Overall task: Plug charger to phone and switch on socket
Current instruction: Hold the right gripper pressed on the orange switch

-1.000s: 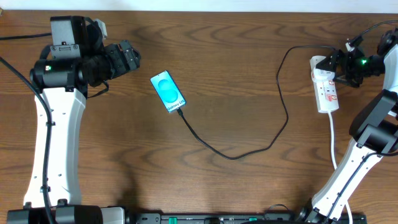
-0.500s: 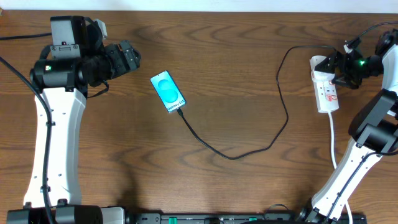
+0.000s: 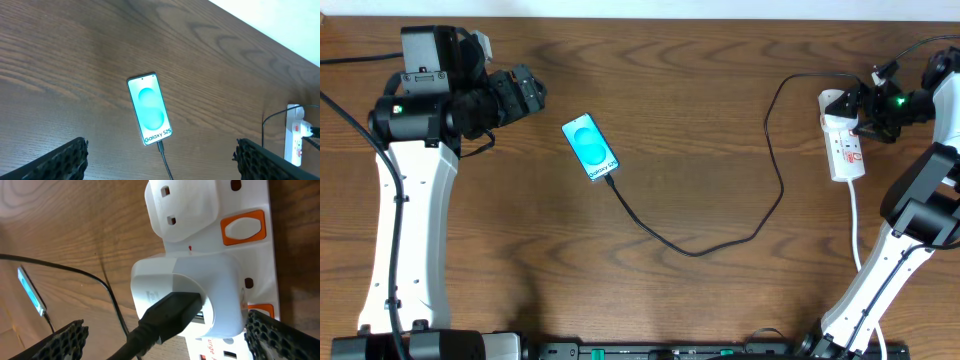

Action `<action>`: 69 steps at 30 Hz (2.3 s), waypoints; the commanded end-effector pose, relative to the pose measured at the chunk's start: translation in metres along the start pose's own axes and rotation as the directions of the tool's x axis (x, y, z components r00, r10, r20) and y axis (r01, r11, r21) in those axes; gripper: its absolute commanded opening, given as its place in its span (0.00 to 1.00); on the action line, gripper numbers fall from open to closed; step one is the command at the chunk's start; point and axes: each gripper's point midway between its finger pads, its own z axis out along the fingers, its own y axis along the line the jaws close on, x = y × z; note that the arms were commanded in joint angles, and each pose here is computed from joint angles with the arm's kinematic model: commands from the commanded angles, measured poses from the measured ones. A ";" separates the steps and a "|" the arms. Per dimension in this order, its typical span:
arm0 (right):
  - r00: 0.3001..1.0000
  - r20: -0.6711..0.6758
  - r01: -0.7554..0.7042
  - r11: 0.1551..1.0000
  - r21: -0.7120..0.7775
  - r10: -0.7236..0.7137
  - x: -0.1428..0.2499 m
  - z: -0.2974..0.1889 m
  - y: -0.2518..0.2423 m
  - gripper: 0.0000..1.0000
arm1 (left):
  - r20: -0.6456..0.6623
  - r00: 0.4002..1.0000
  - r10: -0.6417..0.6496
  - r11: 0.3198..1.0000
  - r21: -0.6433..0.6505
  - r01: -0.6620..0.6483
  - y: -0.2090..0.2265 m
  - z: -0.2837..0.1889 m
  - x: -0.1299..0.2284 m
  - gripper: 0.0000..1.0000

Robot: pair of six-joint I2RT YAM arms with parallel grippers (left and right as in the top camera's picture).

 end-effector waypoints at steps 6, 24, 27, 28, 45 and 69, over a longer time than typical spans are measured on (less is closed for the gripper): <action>0.999 -0.041 -0.030 0.999 -0.012 0.030 0.009 0.022 -0.010 0.99 | 0.009 1.000 0.010 1.000 -0.008 -0.010 0.000 -0.002 -0.002 0.94; 0.998 -0.057 -0.032 0.998 -0.056 0.029 0.012 0.029 0.004 0.99 | 0.009 1.000 0.010 1.000 -0.007 -0.010 0.000 -0.002 -0.002 0.94; 0.998 -0.060 -0.032 0.998 -0.056 0.029 0.012 0.030 0.007 0.99 | 0.009 1.000 0.010 1.000 -0.007 -0.010 0.000 -0.002 -0.002 0.94; 0.998 -0.061 -0.032 0.998 -0.057 0.029 0.012 0.031 0.007 0.99 | 0.009 1.000 0.010 1.000 -0.007 -0.010 0.000 -0.002 -0.002 0.94; 0.998 -0.057 -0.045 0.991 -0.123 0.038 0.012 0.030 0.019 0.99 | 0.009 1.000 0.010 1.000 -0.007 -0.010 0.000 -0.002 -0.002 0.94; 0.997 -0.063 -0.052 0.990 -0.132 0.044 0.013 0.029 0.021 0.99 | 0.009 1.000 0.010 1.000 -0.007 -0.010 0.000 -0.002 -0.002 0.94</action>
